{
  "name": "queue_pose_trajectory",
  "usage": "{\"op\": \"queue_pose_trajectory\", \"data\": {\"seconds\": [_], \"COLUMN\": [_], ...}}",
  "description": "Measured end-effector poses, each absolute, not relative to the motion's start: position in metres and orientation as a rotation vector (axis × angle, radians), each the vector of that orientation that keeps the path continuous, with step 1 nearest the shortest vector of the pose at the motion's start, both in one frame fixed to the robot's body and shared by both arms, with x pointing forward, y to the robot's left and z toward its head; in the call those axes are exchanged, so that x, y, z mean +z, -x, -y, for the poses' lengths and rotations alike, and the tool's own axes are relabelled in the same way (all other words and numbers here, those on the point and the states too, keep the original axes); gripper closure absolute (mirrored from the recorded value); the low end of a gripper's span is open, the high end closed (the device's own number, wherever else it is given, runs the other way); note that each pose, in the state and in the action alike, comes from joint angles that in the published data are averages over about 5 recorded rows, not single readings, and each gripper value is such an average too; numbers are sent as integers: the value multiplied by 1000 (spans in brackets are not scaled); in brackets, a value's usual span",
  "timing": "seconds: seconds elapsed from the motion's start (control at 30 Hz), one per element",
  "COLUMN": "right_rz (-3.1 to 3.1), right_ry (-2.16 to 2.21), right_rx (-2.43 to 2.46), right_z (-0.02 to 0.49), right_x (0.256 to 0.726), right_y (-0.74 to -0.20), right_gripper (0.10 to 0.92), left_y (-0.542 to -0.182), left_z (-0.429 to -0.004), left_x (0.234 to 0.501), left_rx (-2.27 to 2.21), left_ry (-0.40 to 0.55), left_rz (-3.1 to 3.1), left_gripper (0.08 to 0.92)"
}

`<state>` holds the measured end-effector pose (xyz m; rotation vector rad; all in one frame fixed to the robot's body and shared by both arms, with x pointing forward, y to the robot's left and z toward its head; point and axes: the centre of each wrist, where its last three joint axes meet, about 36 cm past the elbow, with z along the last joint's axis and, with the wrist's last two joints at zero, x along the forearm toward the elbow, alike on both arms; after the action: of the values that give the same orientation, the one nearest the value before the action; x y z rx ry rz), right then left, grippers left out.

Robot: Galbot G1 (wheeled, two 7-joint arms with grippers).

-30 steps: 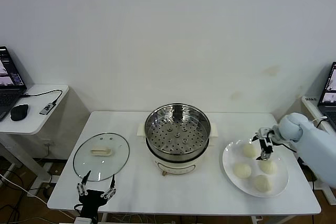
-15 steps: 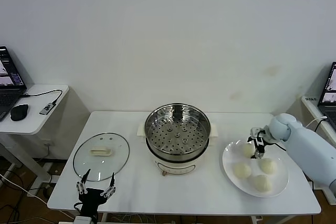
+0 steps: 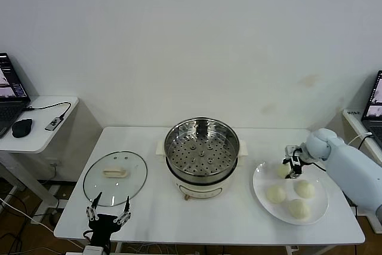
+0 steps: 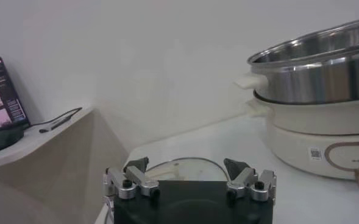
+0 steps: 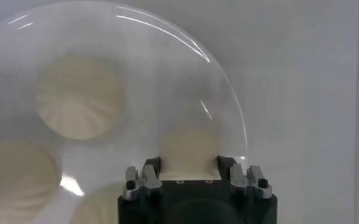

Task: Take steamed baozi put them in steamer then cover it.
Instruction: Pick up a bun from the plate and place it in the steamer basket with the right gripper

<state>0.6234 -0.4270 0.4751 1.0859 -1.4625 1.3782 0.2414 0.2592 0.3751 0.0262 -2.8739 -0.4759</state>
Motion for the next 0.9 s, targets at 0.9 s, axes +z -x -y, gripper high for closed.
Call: {"op": "queue_pose_trajectory", "data": {"seconds": [0.9], "right_rz": [1646], "right_ry": [-1393], "right_rx": [1673], "right_z": [287], "right_x": [666], "right_y": [-681], "right_gripper": [429], "left_y": [-250], "left_z": [-268], "left_x": [379], "left_rx": [-323], "left_ry": [-34], "left_rz": [2930], "left_gripper": [177]}}
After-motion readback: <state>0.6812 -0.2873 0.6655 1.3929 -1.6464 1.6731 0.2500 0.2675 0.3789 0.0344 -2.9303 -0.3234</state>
